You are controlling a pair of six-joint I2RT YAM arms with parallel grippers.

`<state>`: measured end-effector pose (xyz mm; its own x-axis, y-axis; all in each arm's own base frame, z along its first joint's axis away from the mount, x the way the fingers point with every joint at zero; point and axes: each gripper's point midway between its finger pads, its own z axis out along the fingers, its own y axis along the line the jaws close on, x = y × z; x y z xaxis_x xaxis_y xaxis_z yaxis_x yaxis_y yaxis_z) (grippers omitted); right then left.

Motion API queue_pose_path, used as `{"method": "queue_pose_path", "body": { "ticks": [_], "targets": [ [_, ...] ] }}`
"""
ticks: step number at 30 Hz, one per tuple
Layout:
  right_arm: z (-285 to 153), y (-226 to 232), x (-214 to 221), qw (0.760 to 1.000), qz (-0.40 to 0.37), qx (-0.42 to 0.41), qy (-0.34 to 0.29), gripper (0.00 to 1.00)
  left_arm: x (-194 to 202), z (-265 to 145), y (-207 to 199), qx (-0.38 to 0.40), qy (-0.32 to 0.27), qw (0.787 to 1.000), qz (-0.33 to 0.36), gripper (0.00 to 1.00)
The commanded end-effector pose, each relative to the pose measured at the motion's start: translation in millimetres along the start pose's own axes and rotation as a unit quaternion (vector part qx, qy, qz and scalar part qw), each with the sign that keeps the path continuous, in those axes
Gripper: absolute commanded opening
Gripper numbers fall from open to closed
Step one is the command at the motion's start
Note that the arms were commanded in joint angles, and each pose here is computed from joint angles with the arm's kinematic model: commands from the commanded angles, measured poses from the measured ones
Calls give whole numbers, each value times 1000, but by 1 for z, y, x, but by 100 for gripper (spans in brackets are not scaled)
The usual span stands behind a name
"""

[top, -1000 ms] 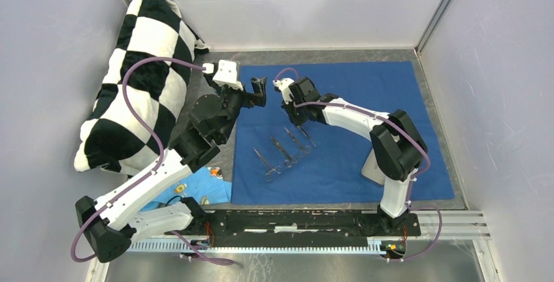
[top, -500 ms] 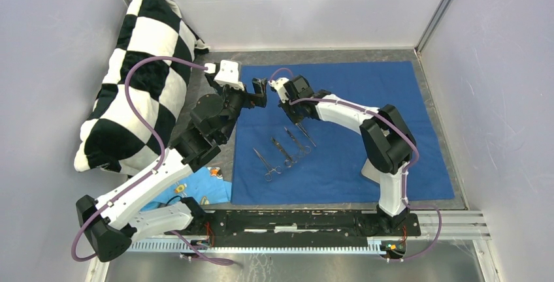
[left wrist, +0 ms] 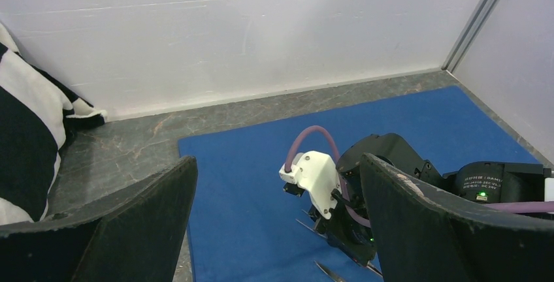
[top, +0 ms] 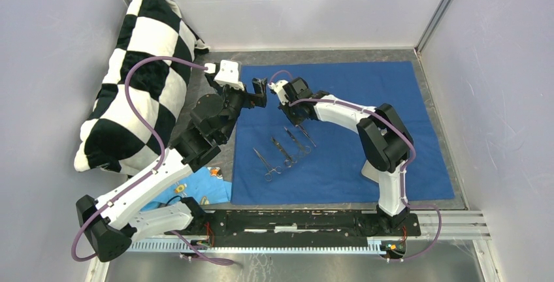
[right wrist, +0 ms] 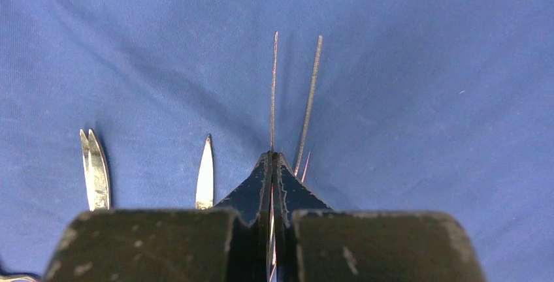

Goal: Open and lay out the surgical kit
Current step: Place the medical item in the surgical kit.

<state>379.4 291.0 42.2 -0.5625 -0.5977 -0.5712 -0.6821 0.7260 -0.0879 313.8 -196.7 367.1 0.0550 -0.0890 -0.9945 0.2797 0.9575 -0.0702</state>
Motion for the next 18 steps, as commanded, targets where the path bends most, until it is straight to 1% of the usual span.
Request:
{"method": "queue_pose_path", "body": {
  "ticks": [1,12,18],
  "targets": [
    [0,-3,-17,1000,-10,6,-19,0,-22,-1,2,2,-28,1000,6,100],
    [0,-5,-14,1000,-9,10,-14,0,-21,-1,2,3,-27,1000,6,100],
    [-1,-6,-13,1000,-8,16,-12,3,-21,-1,1,3,-27,1000,6,100]
  ]
}}
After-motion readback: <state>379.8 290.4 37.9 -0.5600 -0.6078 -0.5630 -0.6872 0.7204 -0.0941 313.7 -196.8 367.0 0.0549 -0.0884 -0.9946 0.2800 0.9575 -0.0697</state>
